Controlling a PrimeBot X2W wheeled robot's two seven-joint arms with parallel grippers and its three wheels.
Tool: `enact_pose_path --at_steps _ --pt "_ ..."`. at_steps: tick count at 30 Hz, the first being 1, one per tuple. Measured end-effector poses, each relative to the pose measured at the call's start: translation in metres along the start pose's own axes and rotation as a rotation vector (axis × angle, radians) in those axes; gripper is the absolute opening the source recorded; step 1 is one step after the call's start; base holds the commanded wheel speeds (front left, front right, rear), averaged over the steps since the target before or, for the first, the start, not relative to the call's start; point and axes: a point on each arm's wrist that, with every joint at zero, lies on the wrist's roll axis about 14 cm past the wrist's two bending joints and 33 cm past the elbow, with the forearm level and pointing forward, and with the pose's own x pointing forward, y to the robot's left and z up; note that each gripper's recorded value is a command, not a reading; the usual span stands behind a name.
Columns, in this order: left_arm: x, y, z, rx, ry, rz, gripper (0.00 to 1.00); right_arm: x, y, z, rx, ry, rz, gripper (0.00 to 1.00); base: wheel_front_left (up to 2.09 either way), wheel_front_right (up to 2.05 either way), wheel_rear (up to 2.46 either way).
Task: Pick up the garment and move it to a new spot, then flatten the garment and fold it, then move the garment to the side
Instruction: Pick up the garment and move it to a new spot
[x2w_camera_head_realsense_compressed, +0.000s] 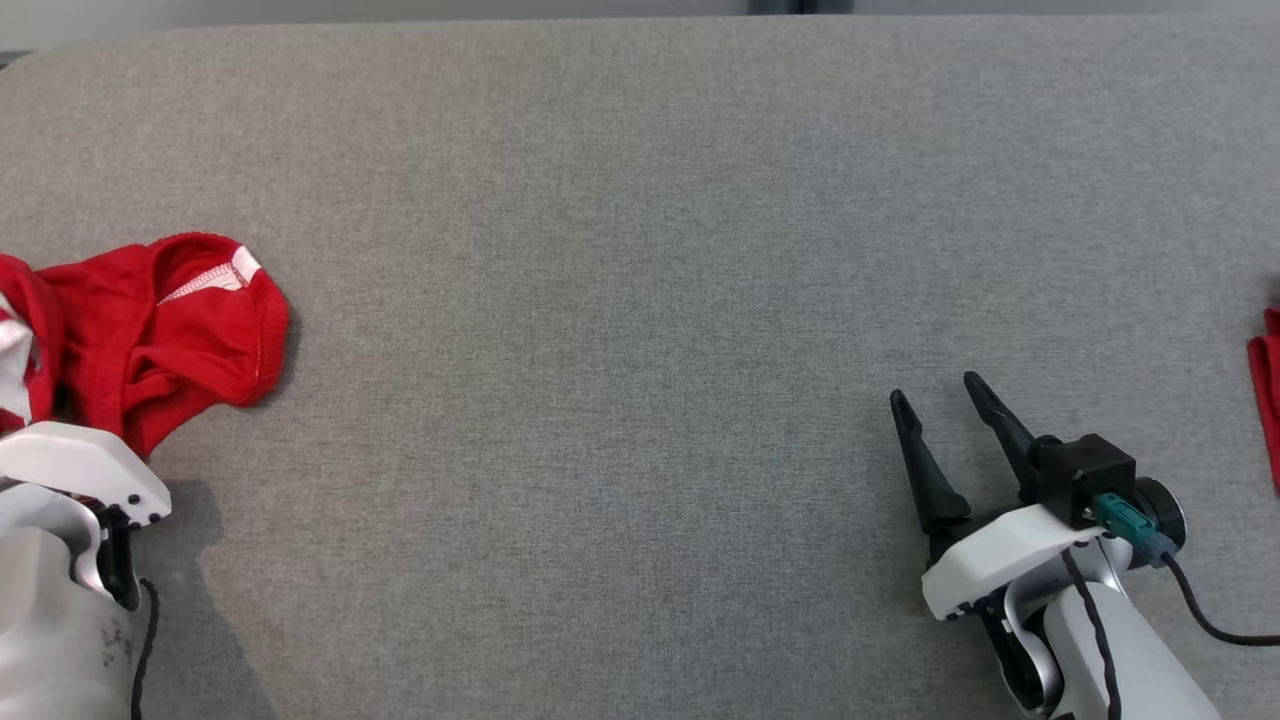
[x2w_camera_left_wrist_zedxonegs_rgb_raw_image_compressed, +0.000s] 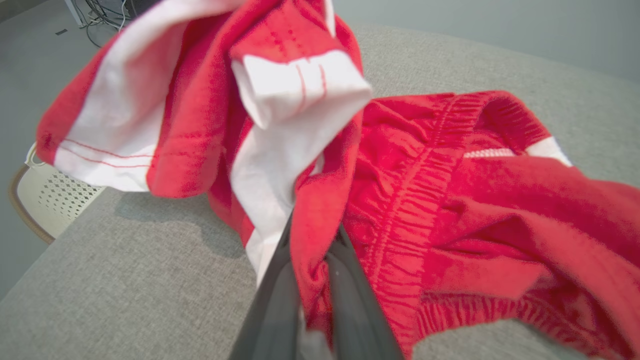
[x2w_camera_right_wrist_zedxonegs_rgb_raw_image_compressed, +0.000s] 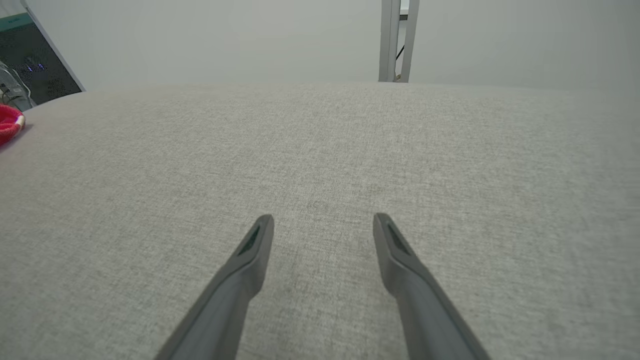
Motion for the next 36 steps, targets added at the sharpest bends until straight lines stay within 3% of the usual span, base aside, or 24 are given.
enact_pose_path --at_steps 5,9,13,18,23,25,31,32,33,36 --pt "0.001 -0.015 0.045 0.019 -0.134 -0.071 0.00 -0.007 -0.006 0.011 0.020 -0.031 -0.036 1.00 0.00 0.00 0.00" --pt "-0.005 -0.051 0.091 0.051 -0.259 -0.188 0.00 -0.013 -0.007 0.019 0.031 -0.054 -0.052 1.00 0.00 0.00 0.00" --pt "-0.028 -0.125 0.129 0.090 -0.390 -0.370 0.00 -0.020 -0.006 0.024 0.039 -0.069 -0.061 1.00 0.00 0.00 0.00" --pt "-0.074 -0.214 0.143 0.088 -0.481 -0.604 0.00 -0.030 -0.012 0.030 0.046 -0.087 -0.091 1.00 0.00 0.00 0.00" --pt "-0.119 -0.272 0.122 0.098 -0.476 -0.825 0.00 -0.044 -0.023 0.032 0.056 -0.095 -0.134 1.00 0.00 0.00 0.00" --pt "-0.158 -0.308 0.102 0.075 -0.448 -0.986 0.00 -0.052 -0.029 0.035 0.069 -0.105 -0.161 1.00 0.00 0.00 0.00" --pt "-0.198 -0.329 0.051 0.079 -0.347 -1.071 0.00 -0.067 -0.037 0.039 0.079 -0.125 -0.197 1.00 0.00 0.00 0.00" --pt "-0.199 -0.329 0.046 0.086 -0.339 -1.060 0.18 -0.070 -0.039 0.039 0.082 -0.126 -0.204 1.00 0.00 0.00 0.00" --pt "-0.200 -0.327 0.043 0.085 -0.333 -1.049 0.96 -0.071 -0.041 0.040 0.084 -0.130 -0.211 1.00 0.00 0.00 0.00" --pt "-0.195 -0.314 0.029 0.079 -0.301 -0.990 1.00 -0.075 -0.043 0.043 0.085 -0.143 -0.223 1.00 0.00 0.00 0.00"
